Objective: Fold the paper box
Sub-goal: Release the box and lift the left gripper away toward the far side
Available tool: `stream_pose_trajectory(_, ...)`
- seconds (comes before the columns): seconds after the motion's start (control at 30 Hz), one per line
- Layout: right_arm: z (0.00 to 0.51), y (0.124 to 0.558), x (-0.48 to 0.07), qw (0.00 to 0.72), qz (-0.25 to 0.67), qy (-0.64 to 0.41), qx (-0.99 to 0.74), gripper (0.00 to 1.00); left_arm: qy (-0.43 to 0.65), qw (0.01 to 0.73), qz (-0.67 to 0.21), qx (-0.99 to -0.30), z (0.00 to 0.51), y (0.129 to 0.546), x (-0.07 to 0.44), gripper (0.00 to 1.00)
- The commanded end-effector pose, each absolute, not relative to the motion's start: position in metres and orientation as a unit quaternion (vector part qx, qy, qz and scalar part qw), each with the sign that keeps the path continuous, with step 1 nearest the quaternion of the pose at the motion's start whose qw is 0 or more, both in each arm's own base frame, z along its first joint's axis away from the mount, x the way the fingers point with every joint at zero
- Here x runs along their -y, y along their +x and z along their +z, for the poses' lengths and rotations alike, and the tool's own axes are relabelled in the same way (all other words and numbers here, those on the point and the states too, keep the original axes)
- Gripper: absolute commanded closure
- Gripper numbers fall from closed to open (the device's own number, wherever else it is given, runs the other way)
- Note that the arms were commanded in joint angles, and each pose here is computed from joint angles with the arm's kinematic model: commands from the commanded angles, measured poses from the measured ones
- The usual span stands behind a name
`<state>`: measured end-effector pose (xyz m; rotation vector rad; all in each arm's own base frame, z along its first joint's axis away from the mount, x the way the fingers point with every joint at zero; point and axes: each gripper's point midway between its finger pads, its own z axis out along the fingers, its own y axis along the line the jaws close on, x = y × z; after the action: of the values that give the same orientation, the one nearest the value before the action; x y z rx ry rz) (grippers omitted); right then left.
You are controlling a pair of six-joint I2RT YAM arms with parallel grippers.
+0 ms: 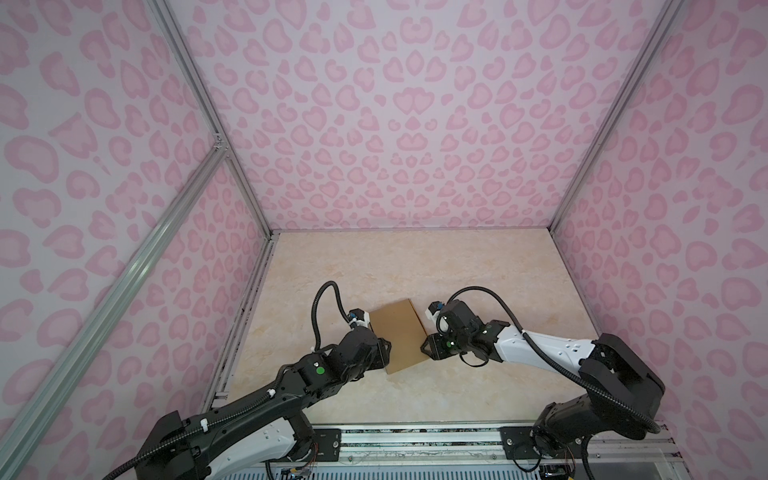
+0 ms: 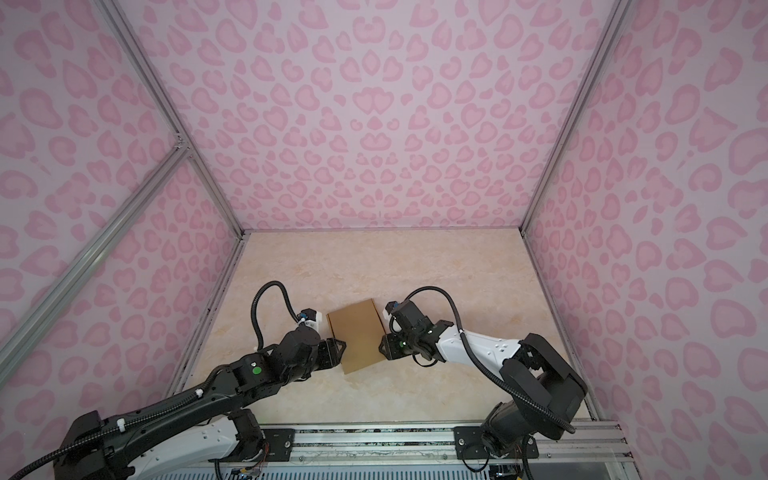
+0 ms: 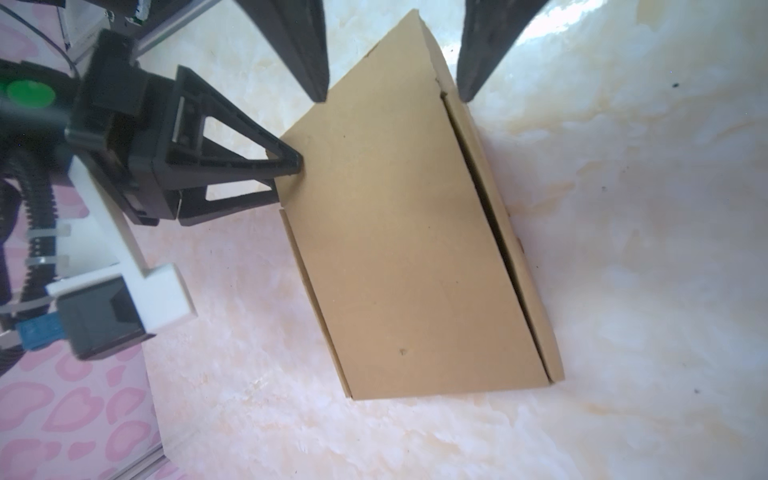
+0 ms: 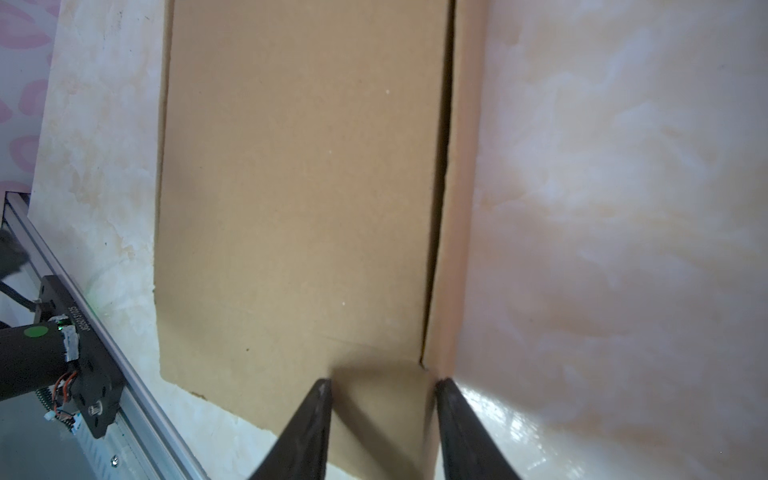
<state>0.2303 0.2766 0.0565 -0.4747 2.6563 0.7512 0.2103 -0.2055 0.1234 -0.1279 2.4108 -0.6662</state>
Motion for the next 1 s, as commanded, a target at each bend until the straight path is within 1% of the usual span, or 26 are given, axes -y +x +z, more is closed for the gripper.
stream_pose_trajectory(0.0, 0.057, 0.231, -0.276, 0.169, 0.260, -0.168, -0.936, 0.56, -0.036, 0.328, -0.220, -0.918, 0.130, 0.217, 0.192, 0.47)
stream_pose_trajectory(0.3, 0.066, 0.237, -0.276, 0.178, 0.259, -0.167, -0.935, 0.53, -0.020, 0.336, -0.193, -0.922, 0.152, 0.251, 0.183, 0.46)
stream_pose_trajectory(0.57, 0.070, 0.239, -0.271, 0.183, 0.254, -0.166, -0.935, 0.51, -0.010, 0.319, -0.176, -0.931, 0.142, 0.274, 0.190, 0.46)
stream_pose_trajectory(0.77, 0.083, 0.245, -0.260, 0.198, 0.252, -0.157, -0.934, 0.49, -0.004, 0.318, -0.169, -0.933, 0.146, 0.295, 0.194, 0.46)
stream_pose_trajectory(0.97, 0.095, 0.242, -0.254, 0.210, 0.256, -0.158, -0.930, 0.49, 0.016, 0.307, -0.135, -0.942, 0.140, 0.318, 0.198, 0.45)
